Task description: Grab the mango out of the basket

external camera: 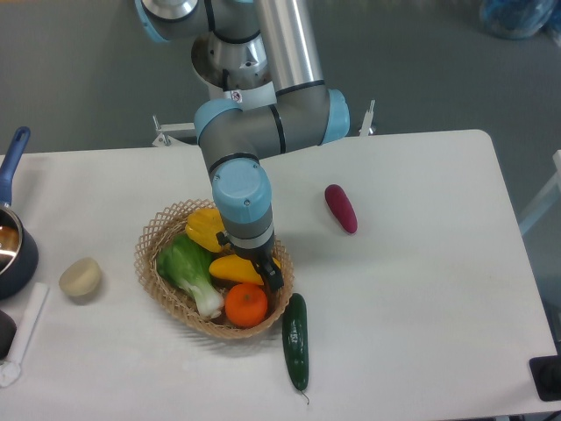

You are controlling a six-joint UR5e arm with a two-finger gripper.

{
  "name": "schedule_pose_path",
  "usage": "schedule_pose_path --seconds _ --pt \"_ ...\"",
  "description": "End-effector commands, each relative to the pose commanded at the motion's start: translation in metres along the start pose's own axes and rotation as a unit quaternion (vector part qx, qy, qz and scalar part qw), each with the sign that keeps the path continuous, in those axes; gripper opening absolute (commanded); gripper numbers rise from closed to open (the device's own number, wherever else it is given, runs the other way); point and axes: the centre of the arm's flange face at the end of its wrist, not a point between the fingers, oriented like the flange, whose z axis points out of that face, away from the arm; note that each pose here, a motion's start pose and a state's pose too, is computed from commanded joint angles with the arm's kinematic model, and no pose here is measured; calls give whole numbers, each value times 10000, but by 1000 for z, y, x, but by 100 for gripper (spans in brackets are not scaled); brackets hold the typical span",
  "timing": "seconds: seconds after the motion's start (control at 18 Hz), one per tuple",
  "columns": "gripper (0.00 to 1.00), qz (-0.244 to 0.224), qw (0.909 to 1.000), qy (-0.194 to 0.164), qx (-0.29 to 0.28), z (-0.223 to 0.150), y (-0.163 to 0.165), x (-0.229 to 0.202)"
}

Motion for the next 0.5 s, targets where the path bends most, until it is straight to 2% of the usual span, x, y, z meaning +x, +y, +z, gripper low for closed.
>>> schedule_pose_path --seconds 0.5 --pt "100 -13 10000 41 -21 5 -3 1"
